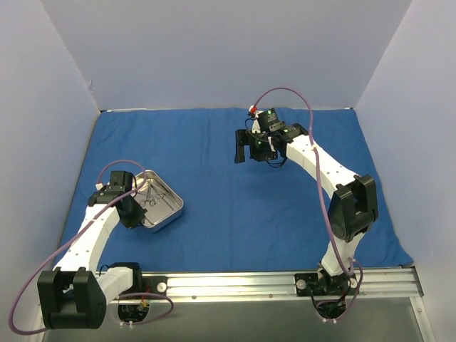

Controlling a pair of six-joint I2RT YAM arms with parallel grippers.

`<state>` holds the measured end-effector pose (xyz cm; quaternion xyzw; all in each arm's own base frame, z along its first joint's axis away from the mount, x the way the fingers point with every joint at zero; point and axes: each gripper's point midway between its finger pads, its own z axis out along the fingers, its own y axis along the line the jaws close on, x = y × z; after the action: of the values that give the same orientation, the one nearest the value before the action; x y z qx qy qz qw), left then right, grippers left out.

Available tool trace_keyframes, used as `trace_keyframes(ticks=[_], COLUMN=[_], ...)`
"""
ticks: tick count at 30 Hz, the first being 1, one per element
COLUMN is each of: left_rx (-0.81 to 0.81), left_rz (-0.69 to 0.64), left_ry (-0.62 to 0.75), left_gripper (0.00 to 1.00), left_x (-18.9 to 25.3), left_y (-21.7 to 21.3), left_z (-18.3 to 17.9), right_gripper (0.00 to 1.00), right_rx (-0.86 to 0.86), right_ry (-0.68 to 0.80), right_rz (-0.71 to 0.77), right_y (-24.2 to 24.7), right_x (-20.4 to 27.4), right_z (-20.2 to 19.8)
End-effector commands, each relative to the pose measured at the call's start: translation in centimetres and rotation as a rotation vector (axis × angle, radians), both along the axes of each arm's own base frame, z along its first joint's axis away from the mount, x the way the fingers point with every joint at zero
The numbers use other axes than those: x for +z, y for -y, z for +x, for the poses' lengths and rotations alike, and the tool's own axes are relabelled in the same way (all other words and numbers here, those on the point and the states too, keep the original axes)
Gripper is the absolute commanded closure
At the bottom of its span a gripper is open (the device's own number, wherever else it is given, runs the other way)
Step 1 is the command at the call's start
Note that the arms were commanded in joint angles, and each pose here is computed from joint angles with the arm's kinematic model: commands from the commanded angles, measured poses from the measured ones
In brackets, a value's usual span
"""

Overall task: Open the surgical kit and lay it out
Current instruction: Place the container in the surgical kit.

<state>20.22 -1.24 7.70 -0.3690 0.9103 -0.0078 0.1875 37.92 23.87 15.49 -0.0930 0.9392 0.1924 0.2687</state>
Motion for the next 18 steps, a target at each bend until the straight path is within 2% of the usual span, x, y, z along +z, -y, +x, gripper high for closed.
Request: trace_keyframes(ticks=[1, 4, 6, 11, 12, 16, 17, 18], left_rx=[0.050, 0.076, 0.076, 0.024, 0.026, -0.055, -0.068, -0.114], left_rz=[-0.004, 0.000, -0.005, -0.020, -0.017, 0.010, 0.024, 0.055], left_ry=[0.121, 0.068, 0.058, 0.148, 0.179, 0.240, 0.265, 0.229], left_gripper=[0.89, 0.85, 0.62, 0.32, 0.06, 0.06, 0.06, 0.06], left_x=[2.5, 2.0, 2.1, 4.8, 5.9, 8.8, 10.1, 9.8], left_y=[-0.3, -0.6, -0.5, 0.4, 0.3, 0.2, 0.0, -0.3], left_z=[3.5, 2.8, 2.6, 2.8, 2.6, 2.9, 3.5, 4.1], right_gripper=[0.11, 0.11, 0.11, 0.11, 0.11, 0.09, 0.06, 0.01], right_rx=[0.022, 0.030, 0.036, 0.035, 0.032, 0.022, 0.014, -0.003], right_ry=[0.017, 0.020, 0.010, -0.008, -0.009, -0.005, -0.012, -0.019], right_rz=[-0.001, 0.009, 0.017, 0.027, 0.023, 0.005, 0.003, 0.005], right_y=[-0.2, -0.4, -0.7, -0.7, -0.6, -0.1, 0.0, 0.0], right_x=[0.6, 0.6, 0.3, -0.4, -0.5, -0.1, -0.2, -0.4], right_z=[0.0, 0.1, -0.1, -0.5, -0.5, -0.7, -0.7, -0.6])
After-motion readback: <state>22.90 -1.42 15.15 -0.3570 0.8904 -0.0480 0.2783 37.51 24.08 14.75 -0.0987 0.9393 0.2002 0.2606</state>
